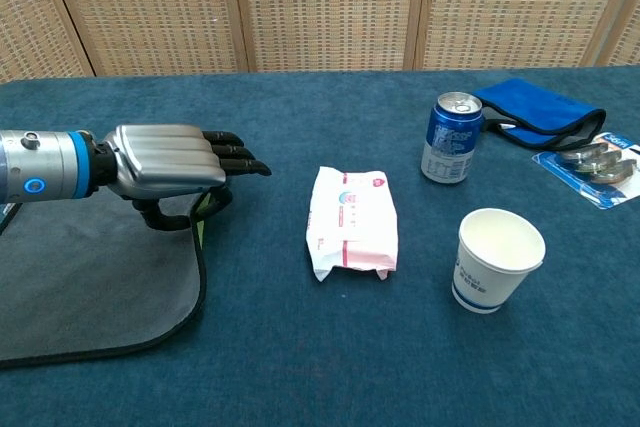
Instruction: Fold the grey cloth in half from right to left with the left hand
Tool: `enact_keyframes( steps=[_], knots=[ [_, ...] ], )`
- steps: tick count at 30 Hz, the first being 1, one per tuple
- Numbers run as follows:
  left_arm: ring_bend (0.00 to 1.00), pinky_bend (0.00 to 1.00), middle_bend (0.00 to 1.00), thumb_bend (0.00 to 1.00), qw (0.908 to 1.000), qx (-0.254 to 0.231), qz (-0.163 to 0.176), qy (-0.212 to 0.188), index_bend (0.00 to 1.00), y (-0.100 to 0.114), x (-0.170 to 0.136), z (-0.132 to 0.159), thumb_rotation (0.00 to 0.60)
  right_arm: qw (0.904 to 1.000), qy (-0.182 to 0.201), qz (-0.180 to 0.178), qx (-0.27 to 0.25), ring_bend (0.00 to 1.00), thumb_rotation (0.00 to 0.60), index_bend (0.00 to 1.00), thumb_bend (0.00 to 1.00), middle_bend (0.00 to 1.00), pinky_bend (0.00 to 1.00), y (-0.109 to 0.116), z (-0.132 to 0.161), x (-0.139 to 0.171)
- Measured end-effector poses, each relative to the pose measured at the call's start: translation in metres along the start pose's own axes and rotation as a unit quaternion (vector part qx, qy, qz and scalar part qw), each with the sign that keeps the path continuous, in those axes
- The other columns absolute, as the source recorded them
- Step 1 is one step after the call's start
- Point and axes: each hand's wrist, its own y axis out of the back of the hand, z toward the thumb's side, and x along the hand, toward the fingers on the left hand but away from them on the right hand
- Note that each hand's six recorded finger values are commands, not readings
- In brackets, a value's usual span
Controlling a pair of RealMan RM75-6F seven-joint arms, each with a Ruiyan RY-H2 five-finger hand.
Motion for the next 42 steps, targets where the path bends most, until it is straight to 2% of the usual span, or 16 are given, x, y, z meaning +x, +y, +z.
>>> enact_keyframes(
  steps=[4, 11, 22, 29, 42],
  knots=[
    [0.0, 0.0, 0.0, 0.55, 0.9999, 0.001, 0.01, 0.007, 0.64, -0.004, -0.018, -0.008, 0.6, 1.0, 0.0, -0.001, 0.0, 0.0, 0.6, 0.0, 0.0, 0.0, 0.0, 0.0, 0.001, 0.001],
    [0.0, 0.0, 0.0, 0.55, 0.9999, -0.001, 0.006, 0.013, 0.64, -0.027, -0.061, -0.021, 0.6, 1.0, 0.003, 0.002, 0.001, 0.0, 0.6, 0.0, 0.0, 0.0, 0.0, -0.001, 0.003, 0.002],
    [0.0, 0.0, 0.0, 0.55, 0.9977, -0.008, -0.037, 0.056, 0.64, -0.084, -0.108, -0.053, 0.6, 0.9999, 0.009, 0.004, 0.004, 0.0, 0.6, 0.0, 0.0, 0.0, 0.0, -0.003, 0.007, 0.004],
    [0.0, 0.0, 0.0, 0.55, 0.9961, -0.025, -0.049, 0.068, 0.64, -0.107, -0.12, -0.058, 0.6, 0.9999, 0.011, 0.005, 0.007, 0.0, 0.6, 0.0, 0.0, 0.0, 0.0, -0.005, 0.009, 0.004],
    [0.0, 0.0, 0.0, 0.55, 0.9947, -0.017, -0.066, 0.077, 0.64, -0.125, -0.136, -0.067, 0.6, 0.9999, 0.011, 0.007, 0.007, 0.0, 0.6, 0.0, 0.0, 0.0, 0.0, -0.006, 0.009, 0.004]
  ],
)
